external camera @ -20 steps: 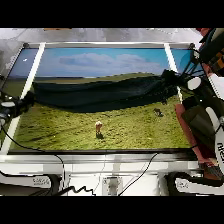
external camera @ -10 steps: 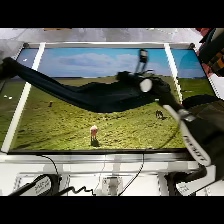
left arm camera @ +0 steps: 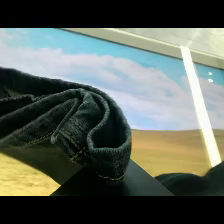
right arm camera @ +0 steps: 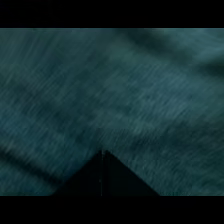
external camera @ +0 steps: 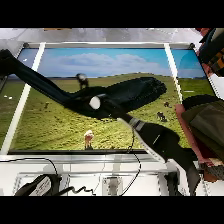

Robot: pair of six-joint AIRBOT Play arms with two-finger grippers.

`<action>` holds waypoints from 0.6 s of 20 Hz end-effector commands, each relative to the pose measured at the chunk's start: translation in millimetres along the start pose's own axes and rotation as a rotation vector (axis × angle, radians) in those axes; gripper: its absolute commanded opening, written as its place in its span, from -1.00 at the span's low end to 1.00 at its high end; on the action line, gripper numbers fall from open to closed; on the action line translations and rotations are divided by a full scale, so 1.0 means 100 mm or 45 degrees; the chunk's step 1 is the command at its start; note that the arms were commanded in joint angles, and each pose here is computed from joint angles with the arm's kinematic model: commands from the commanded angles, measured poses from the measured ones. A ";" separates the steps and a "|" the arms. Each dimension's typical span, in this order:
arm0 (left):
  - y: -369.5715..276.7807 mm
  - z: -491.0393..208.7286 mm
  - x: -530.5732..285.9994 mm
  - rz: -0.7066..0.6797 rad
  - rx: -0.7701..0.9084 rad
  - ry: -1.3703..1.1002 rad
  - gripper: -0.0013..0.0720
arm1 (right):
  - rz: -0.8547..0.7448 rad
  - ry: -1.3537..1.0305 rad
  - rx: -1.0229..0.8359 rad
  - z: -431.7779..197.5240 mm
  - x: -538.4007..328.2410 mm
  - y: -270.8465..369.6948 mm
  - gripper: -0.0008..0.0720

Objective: Fold the clothes and pants, and hang the long-sleeved shirts on hangers.

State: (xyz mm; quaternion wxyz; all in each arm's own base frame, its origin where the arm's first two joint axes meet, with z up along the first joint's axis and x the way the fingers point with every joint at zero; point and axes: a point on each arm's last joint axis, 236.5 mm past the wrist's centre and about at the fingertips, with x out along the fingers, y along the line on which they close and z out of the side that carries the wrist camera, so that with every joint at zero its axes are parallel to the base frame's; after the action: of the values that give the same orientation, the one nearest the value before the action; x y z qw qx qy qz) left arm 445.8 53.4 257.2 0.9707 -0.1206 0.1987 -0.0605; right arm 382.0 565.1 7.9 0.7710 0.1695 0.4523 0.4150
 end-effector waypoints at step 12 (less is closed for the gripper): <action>-1.87 -1.49 0.98 -0.619 -0.081 0.553 -0.86 | -0.433 -0.159 0.065 1.34 -1.62 -1.95 -0.90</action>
State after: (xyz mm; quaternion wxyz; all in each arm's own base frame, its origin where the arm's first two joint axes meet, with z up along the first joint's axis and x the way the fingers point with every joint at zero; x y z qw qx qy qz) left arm 477.3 -99.6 170.3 0.8991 -0.1870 0.3159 -0.2382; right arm 496.3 436.5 29.9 0.8295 0.1274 0.4345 0.3270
